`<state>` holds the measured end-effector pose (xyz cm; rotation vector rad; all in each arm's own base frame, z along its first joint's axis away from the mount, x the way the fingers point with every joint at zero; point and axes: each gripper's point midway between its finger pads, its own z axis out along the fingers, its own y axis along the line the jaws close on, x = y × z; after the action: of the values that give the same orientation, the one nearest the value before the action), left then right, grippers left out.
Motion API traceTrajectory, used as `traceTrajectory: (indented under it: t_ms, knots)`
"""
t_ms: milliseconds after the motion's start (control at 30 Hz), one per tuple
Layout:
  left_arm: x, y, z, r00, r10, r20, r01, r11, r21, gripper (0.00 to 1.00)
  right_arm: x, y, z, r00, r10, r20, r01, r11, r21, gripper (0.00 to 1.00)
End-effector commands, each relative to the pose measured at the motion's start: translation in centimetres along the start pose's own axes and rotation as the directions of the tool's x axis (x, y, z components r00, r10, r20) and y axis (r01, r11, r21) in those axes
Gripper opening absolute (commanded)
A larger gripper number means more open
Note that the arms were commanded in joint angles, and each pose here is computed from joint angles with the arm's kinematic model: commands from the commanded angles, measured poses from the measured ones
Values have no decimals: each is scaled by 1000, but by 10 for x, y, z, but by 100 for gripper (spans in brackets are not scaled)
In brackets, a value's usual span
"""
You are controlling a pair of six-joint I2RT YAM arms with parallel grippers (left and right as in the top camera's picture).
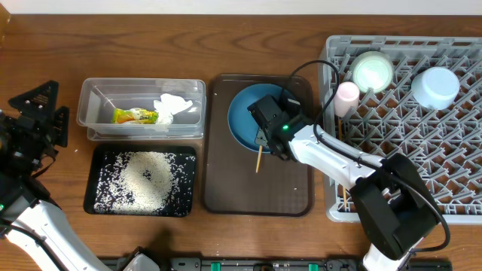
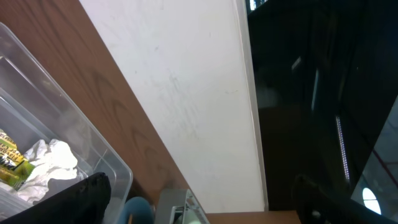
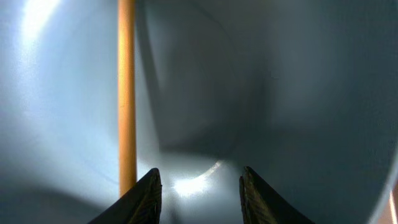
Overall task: Sort waste into correct bins and load items into the dishwasher rack
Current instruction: 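Grasp the remaining wooden chopstick with the right gripper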
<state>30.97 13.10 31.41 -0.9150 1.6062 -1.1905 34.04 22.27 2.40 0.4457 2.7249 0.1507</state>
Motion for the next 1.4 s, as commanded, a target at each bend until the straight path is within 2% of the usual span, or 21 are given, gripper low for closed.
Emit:
traceTrajectory:
  t_ms: [0, 333, 600, 867, 1367]
  knots:
    - [-1, -6, -1, 1000, 13, -4, -13, 1000, 11, 95, -4, -6, -6, 1000, -12, 4, 11, 1000, 27, 41]
    - [-1, -6, -1, 1000, 13, -4, -13, 1000, 11, 95, 0, -29, -45, 988, -120, -97, 135, 978, 157, 49]
    - [-1, -6, -1, 1000, 13, -4, -13, 1000, 11, 95, -8, -19, -55, 989, -120, -87, 131, 982, 136, 51]
    - [-1, -6, -1, 1000, 13, -4, -13, 1000, 11, 95, -6, 5, -49, 991, -112, -78, 115, 993, 38, 45]
    - [-1, -6, -1, 1000, 13, -4, -13, 1000, 11, 95, 21, 4, -25, 990, -84, -117, 82, 996, -16, 37]
